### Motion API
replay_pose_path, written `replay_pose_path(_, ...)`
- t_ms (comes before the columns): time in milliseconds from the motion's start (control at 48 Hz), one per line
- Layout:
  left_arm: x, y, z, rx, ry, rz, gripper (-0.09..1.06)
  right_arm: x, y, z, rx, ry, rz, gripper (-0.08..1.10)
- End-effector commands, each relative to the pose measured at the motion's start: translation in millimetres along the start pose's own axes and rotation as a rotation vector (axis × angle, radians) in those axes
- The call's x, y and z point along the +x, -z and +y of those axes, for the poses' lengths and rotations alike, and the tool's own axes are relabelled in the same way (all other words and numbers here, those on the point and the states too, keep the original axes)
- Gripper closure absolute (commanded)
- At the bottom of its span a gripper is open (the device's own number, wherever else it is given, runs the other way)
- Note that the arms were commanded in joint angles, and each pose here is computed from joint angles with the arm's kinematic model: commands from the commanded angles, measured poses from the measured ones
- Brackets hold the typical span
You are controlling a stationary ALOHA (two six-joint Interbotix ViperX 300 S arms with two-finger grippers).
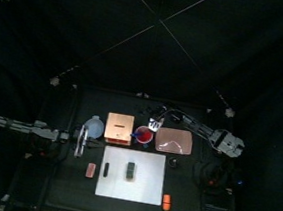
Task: Cut the sushi into 4 pieces with the knife
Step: Grasp knife edge with left hand
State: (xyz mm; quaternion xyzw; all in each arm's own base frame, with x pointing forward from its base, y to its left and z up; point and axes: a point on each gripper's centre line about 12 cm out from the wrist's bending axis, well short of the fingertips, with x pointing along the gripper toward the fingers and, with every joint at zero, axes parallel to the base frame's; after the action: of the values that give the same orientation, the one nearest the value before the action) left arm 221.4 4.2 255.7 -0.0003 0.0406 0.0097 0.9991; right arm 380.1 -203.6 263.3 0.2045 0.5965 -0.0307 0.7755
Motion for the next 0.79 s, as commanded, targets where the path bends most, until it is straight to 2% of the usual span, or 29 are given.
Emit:
replay_pose_path(21,1.5,-4.7,0.7,0.0,-0.003,-0.012,0.69,-46.5,-9.0,15.5,-0.041,0.008,-0.087,1.01)
replay_pose_path(229,1.4,-5.8,0.7,0.0,-0.003,-0.017,0.68,-91.4,-5.2,43.4,-0.11,0.022,-0.16,1.01)
replay_pose_path(396,1.5,-5.4,0.7,-0.003,-0.003,-0.018,0.68,-109.8,12.3,74.8,-0.177,0.021,-0.202,1.01)
replay_pose_path(646,1.3,-7.2,0.7,-0.003,-0.003,-0.032,0.68,-119.0,41.4,121.4,-0.287,0.037,-0.343,1.01)
replay_pose_path(792,1.3,-10.8,0.7,0.001,-0.003,-0.064,0.68,-105.1,55.5,131.9,-0.328,0.069,-0.455,1.01)
